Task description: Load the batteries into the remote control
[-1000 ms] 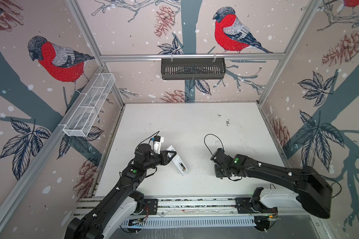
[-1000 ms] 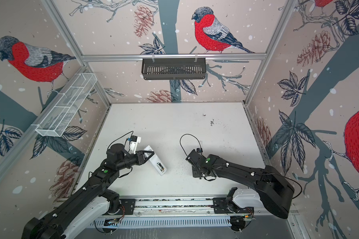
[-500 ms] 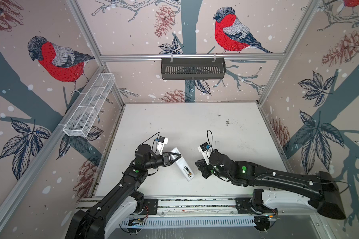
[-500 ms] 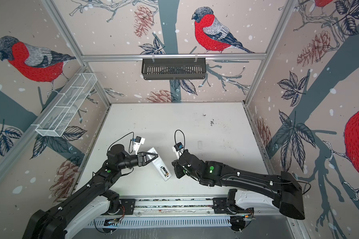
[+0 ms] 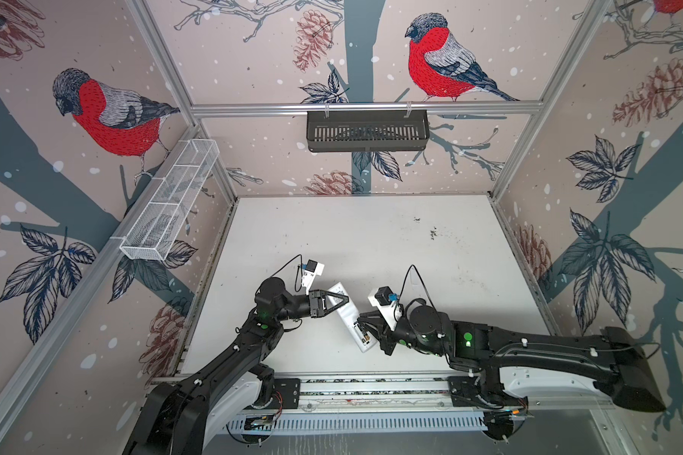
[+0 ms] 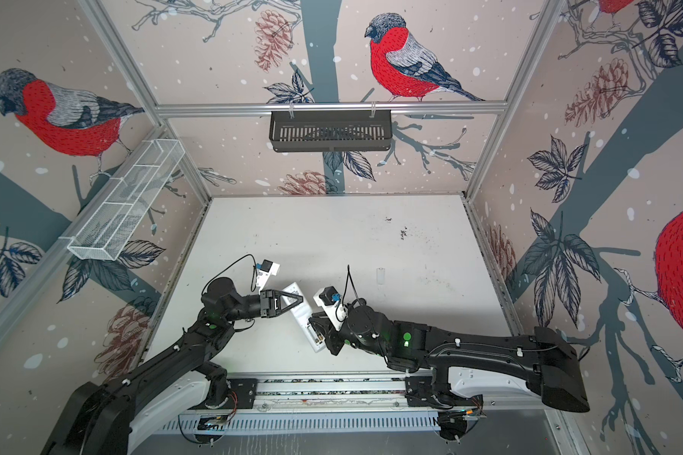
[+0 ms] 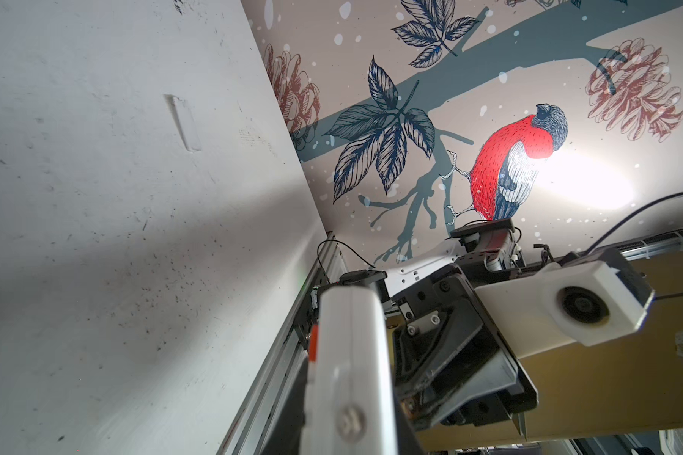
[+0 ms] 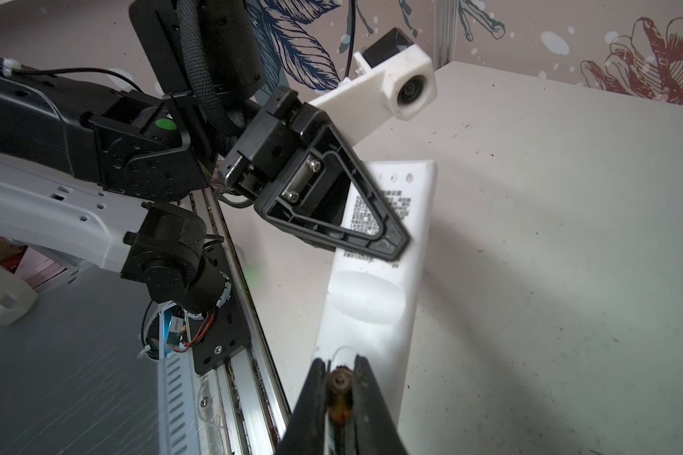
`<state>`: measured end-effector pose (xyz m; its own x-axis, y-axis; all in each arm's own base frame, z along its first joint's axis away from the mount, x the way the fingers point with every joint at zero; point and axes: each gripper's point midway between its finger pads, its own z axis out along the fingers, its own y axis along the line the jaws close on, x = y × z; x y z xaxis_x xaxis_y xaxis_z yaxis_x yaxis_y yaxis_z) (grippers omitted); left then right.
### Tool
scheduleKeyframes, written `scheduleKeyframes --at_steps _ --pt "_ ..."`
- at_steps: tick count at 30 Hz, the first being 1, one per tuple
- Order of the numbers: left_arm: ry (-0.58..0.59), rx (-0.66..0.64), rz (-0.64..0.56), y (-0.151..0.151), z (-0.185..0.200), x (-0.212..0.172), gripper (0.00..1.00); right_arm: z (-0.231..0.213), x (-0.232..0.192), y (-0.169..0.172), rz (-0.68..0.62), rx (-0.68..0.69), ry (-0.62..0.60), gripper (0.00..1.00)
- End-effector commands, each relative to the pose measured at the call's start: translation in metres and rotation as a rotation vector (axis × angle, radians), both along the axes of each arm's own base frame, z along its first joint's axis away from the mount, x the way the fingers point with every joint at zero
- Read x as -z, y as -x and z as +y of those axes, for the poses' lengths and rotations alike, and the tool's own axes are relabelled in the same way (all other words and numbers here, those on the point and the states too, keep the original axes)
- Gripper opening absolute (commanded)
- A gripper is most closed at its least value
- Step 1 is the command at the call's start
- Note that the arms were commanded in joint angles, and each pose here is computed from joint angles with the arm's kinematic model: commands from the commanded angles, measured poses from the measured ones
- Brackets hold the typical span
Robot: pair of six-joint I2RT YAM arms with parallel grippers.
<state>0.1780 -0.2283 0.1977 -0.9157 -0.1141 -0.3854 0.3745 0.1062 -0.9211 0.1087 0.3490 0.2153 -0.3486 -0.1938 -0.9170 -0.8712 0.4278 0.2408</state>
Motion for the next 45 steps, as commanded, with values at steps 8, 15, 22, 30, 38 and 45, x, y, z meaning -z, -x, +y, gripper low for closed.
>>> scheduleKeyframes --at_steps 8,15,22,30,38,45 --pt "0.056 0.037 -0.068 0.006 -0.001 -0.019 0.0 0.01 -0.011 0.013 -0.026 -0.08 -0.083 0.15" --pt "0.056 0.033 -0.066 0.005 -0.001 -0.018 0.0 0.01 -0.003 0.018 -0.004 -0.085 -0.083 0.15" --pt "0.058 0.033 -0.068 0.005 -0.001 -0.019 0.0 0.006 0.012 0.017 0.01 -0.067 -0.044 0.15" --pt "0.056 0.03 -0.072 0.004 -0.001 -0.018 0.0 0.002 0.014 0.013 0.004 -0.038 -0.021 0.24" --pt "0.053 0.022 -0.077 0.004 -0.001 -0.018 0.0 0.002 0.006 0.012 -0.005 -0.031 -0.027 0.37" --pt "0.053 0.021 -0.082 0.003 -0.001 -0.019 0.0 -0.008 -0.003 -0.004 0.02 0.071 -0.037 0.62"
